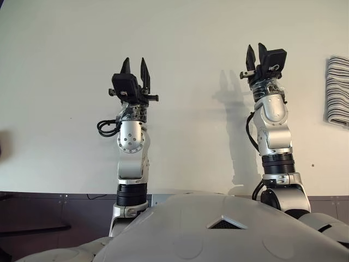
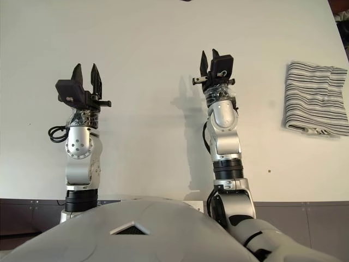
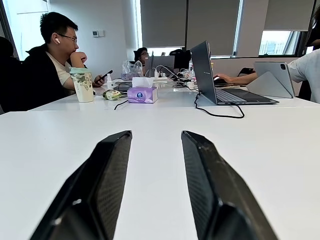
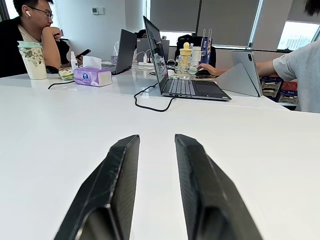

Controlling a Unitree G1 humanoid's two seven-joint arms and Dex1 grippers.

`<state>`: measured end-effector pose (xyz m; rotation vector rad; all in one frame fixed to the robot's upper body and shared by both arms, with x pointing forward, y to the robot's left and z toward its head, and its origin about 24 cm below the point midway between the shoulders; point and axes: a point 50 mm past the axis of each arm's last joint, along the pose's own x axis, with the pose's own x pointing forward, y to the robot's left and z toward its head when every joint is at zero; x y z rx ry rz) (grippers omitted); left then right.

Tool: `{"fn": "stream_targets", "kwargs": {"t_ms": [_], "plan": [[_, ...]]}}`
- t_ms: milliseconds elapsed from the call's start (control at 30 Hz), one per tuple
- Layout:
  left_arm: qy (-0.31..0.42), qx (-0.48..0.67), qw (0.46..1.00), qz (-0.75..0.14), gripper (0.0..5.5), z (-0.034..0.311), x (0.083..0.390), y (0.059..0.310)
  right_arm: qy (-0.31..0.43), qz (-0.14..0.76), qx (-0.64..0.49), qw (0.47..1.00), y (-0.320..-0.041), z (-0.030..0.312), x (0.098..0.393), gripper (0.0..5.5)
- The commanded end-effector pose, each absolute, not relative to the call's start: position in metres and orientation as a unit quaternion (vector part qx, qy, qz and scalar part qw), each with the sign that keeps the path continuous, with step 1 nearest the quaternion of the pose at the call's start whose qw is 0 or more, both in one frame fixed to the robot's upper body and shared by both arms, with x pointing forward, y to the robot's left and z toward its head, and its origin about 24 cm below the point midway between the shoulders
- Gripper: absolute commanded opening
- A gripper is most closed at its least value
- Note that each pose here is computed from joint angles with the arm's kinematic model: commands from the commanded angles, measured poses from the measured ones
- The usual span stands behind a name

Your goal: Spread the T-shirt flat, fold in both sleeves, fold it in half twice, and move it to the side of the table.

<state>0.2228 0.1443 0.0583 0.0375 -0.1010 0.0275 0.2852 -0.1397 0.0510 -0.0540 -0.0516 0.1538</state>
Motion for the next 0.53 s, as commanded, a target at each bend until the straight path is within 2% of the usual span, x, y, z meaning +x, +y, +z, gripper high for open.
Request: {"fn": "stream_targets", "kwargs": {"t_ms": [33,533], "plan": [[-0.055,0.016,0.998,0.028,1.83,0.059,0.229,0.143,-0.03,0.089,-0.033,0.995,-0.137,0.055,0.29,1.28],[-0.066,0.016,0.997,0.031,1.83,0.06,0.242,0.138,-0.041,0.106,-0.043,0.993,-0.13,0.061,0.302,1.28]]}}
